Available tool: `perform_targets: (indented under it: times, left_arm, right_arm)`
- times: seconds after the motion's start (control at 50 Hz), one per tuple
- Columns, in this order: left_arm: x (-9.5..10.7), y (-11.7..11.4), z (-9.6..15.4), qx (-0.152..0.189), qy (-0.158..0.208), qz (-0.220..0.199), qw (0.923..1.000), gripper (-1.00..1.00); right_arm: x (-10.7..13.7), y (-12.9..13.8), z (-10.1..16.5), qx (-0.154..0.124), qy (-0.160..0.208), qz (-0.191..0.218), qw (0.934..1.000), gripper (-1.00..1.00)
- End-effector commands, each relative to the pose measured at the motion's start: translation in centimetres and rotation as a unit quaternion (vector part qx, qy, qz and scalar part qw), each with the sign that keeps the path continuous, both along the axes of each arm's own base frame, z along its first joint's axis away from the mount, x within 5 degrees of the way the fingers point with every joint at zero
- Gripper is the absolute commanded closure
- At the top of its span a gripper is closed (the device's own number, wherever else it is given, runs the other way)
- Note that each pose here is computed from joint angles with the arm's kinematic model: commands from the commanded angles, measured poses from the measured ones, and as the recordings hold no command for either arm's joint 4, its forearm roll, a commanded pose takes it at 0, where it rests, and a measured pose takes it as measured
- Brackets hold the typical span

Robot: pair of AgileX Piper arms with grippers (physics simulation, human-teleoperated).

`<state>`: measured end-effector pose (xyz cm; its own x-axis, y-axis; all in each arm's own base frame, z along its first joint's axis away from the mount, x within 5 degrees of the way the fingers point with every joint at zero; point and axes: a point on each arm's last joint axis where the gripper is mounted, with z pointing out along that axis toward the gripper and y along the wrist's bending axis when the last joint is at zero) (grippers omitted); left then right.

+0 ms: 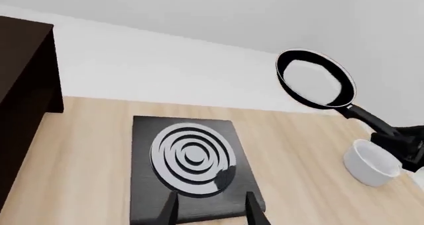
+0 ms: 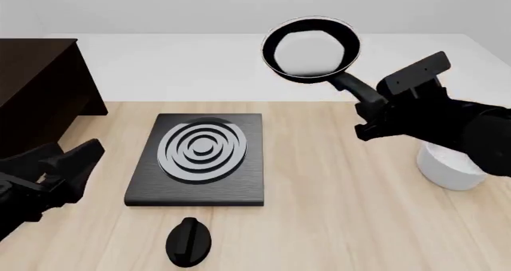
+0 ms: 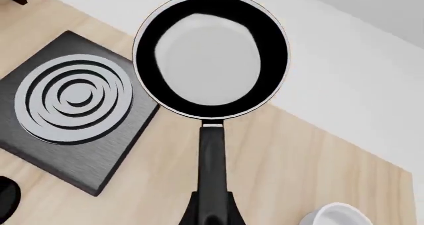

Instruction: Put the frying pan on the cabinet shelf.

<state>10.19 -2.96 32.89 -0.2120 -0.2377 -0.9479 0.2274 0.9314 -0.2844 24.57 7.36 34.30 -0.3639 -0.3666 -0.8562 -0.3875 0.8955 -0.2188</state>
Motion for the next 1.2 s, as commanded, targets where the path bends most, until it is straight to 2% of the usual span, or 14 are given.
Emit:
perform_targets:
  times: [0.02, 0.06, 0.1, 0.14, 0.2, 0.3, 0.34, 0.38, 0.46, 0.52, 0.56, 0.66, 0.82, 1.2]
  left_arm:
    - [2.6, -1.2, 1.2, -0.097, 0.035, 0.0, 0.9946, -1.0]
    - [2.6, -1.5, 0.9, -0.118, 0.047, -0.007, 0.9919, -1.0]
    - [2.3, -1.7, 1.2, -0.127, 0.043, -0.018, 0.9907, -1.0]
    - [2.4, -1.3, 1.2, -0.13, 0.041, -0.003, 0.9907, -1.0]
    - [1.6, -1.2, 0.9, -0.17, 0.047, -0.005, 0.9844, -1.0]
    - [0.7, -1.7, 1.6, -0.159, 0.039, -0.038, 0.9858, -1.0]
    - [0.1, -1.4, 2.4, -0.181, 0.031, -0.038, 0.9823, -1.0]
    - [-0.2, -1.6, 2.3, -0.219, 0.046, -0.047, 0.9736, -1.0]
    - [-0.7, -2.0, 1.9, -0.25, 0.069, -0.065, 0.9637, -1.0]
    - [-0.7, -1.9, 1.9, -0.235, 0.062, -0.067, 0.9677, -1.0]
    - [-0.6, -2.2, 1.0, -0.25, 0.078, -0.069, 0.9625, -1.0]
    - [-0.7, -2.0, 1.4, -0.245, 0.066, -0.065, 0.9652, -1.0]
    - [-0.7, -2.1, 1.3, -0.267, 0.071, -0.069, 0.9586, -1.0]
    - [-0.5, -2.2, 0.6, -0.274, 0.079, -0.067, 0.9561, -1.0]
  right_arm:
    - [-0.7, 2.3, 4.7, 0.032, -0.061, 0.042, 0.9967, 1.0]
    - [-0.6, 2.8, 4.9, 0.033, -0.063, 0.051, 0.9962, 1.0]
    - [-0.5, 4.1, 4.6, 0.043, -0.045, 0.067, 0.9958, 1.0]
    - [-0.7, 4.4, 5.0, 0.041, -0.059, 0.076, 0.9945, 1.0]
    - [-0.5, 4.9, 5.5, 0.05, -0.062, 0.08, 0.9936, 1.0]
    - [-0.9, 7.2, 5.7, 0.059, -0.054, 0.117, 0.9899, 1.0]
    - [-0.9, 7.5, 5.9, 0.065, -0.058, 0.119, 0.989, 1.0]
    - [-1.0, 8.2, 6.1, 0.069, -0.058, 0.129, 0.9876, 1.0]
    - [-1.0, 8.9, 6.3, 0.076, -0.062, 0.139, 0.9855, 1.0]
    - [-1.3, 10.1, 5.7, 0.074, -0.053, 0.159, 0.9832, 1.0]
    - [-1.4, 10.5, 5.9, 0.08, -0.058, 0.164, 0.9816, 1.0]
    - [-1.4, 11.4, 6.0, 0.089, -0.064, 0.173, 0.9788, 1.0]
    - [-1.8, 13.1, 5.8, 0.097, -0.06, 0.196, 0.9739, 1.0]
    - [-3.8, 17.9, 4.4, 0.106, -0.03, 0.262, 0.9587, 1.0]
